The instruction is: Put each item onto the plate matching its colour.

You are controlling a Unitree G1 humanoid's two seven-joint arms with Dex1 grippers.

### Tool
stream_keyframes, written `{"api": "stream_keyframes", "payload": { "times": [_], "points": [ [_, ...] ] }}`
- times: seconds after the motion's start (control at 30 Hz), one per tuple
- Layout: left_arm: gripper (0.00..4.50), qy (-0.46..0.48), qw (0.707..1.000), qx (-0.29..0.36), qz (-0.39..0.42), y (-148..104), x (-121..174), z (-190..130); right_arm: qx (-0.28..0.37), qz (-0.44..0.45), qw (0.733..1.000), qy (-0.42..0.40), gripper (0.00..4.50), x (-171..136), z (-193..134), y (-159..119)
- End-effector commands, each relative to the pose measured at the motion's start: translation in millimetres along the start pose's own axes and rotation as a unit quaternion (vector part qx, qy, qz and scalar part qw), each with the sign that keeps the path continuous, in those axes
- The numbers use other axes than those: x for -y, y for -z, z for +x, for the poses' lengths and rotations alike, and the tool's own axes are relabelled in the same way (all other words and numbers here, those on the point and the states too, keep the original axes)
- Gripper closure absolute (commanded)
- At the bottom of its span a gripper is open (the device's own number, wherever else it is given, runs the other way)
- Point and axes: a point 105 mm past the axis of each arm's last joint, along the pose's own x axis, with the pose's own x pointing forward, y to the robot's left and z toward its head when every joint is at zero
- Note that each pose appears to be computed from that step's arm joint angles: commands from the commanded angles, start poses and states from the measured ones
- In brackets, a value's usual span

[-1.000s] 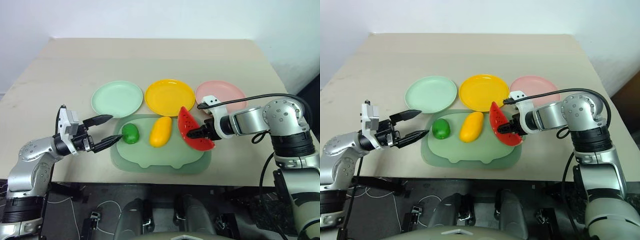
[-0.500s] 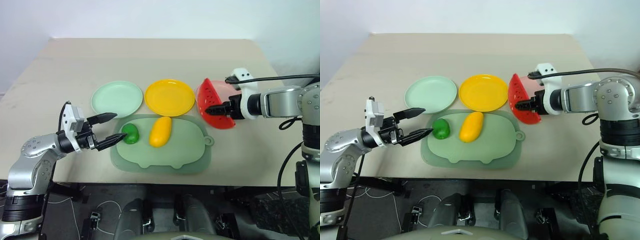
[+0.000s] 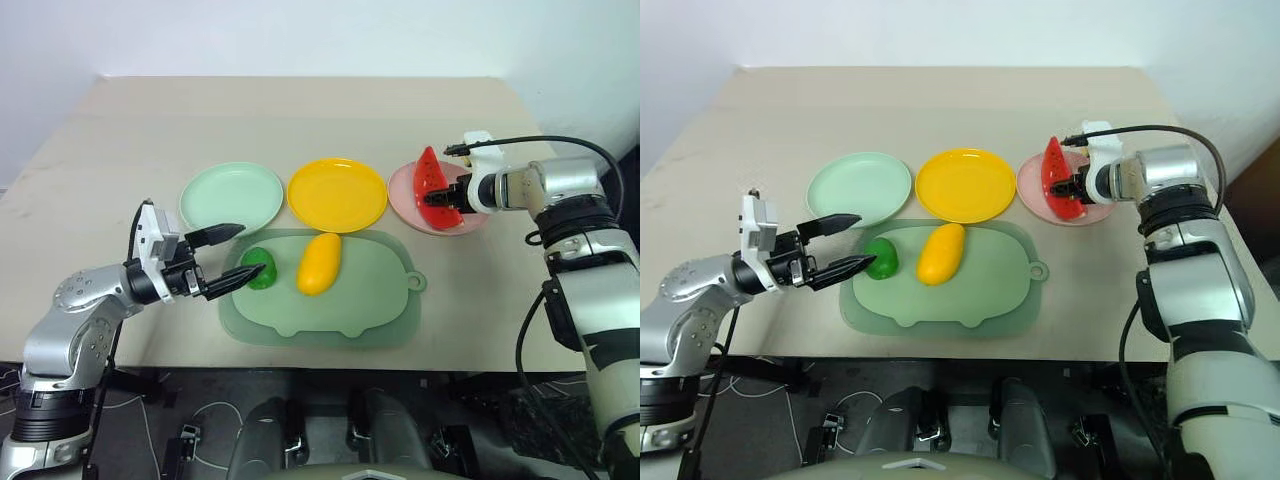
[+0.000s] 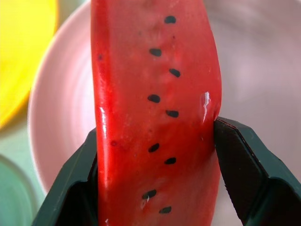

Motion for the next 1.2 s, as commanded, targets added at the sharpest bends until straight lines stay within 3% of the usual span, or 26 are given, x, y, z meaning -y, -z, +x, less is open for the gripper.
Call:
{"api": "stream_keyframes", "payload": {
  "times": [0.03, 0.2, 0.37, 0.67, 0.9, 1.2],
  "points": [
    [0.00, 0.000, 1.000, 0.003, 0.028, -11.1, 2.8, -5.6, 0.009, -0.007, 1.000, 0.001, 1.65, 3.1, -2.0, -6.9],
    [0.00, -0.005, 1.000, -0.003, 0.029, -7.9, 2.8, -7.5, 0.017, -0.019, 1.000, 0.001, 0.07, 3.6, -4.1, -13.4],
    [0.00, -0.008, 1.000, -0.004, 0.029, -5.8, 1.2, -9.7, 0.033, -0.032, 0.999, -0.004, 0.03, 3.0, -13.9, -28.3],
    [0.00, -0.018, 0.999, -0.009, 0.033, -3.4, -6.7, -20.6, 0.099, -0.049, 0.993, -0.034, 0.03, 4.3, -75.7, -77.6],
    [0.00, -0.028, 0.999, -0.009, 0.031, -1.0, -10.5, -24.5, 0.087, -0.044, 0.988, -0.122, 0.03, -55.4, -99.7, -68.6],
    [0.00, -0.026, 0.999, -0.010, 0.036, -7.4, -7.6, -16.0, 0.049, -0.037, 0.961, -0.269, 0.03, -140.7, -93.6, -40.1]
  ]
}}
